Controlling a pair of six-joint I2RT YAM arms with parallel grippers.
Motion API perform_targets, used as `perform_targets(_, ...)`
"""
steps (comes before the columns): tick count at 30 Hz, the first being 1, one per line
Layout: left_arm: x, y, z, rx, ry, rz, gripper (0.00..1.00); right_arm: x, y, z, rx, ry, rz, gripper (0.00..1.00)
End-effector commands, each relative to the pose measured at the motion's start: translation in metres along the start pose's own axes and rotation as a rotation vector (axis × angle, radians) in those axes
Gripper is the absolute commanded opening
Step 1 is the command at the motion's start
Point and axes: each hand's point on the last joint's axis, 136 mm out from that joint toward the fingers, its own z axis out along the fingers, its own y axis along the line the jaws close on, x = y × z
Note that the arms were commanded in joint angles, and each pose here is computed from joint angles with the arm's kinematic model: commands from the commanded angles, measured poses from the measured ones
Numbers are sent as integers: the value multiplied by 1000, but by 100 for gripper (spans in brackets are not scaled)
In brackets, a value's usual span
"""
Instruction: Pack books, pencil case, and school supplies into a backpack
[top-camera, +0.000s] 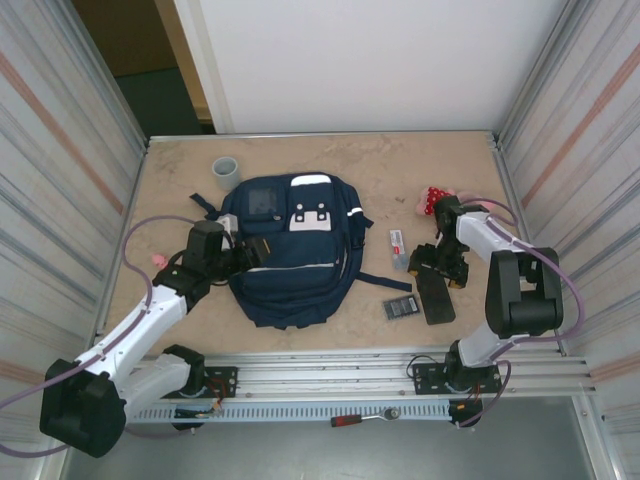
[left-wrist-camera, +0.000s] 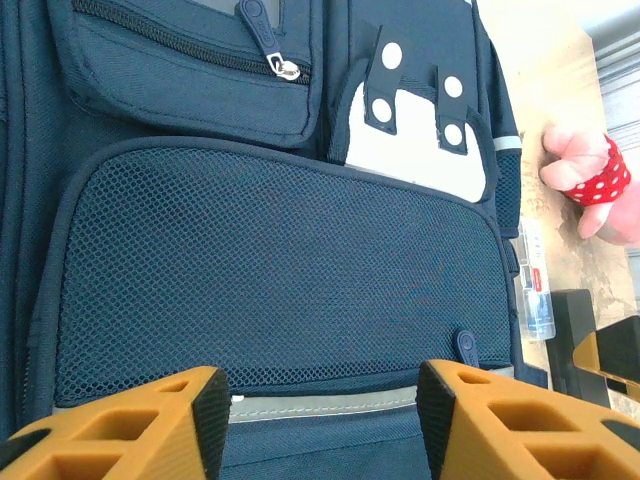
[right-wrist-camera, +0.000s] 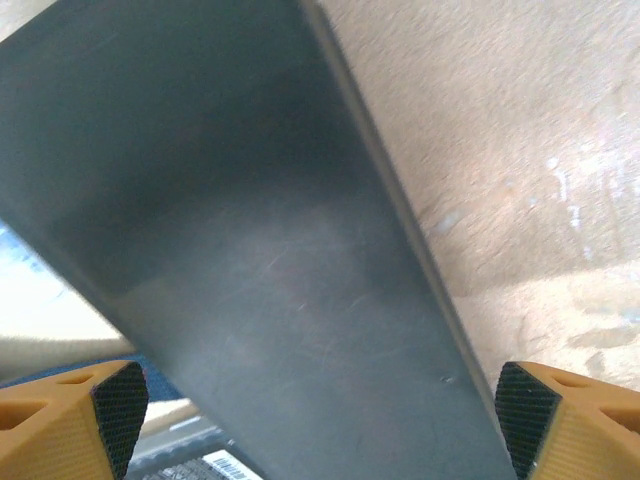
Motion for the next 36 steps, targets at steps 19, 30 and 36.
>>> perform_targets(19, -1, 2, 7, -12, -4, -9, 54, 12, -21, -4, 7, -20, 98, 100)
perform_targets(30, 1, 4, 4, -22, -4, -7, 54, 22, -13, 18, 36, 82, 62, 94)
perform_targets(36, 1, 5, 5, -24, -2, -9, 54, 28, -12, 20, 31, 107, 61, 75)
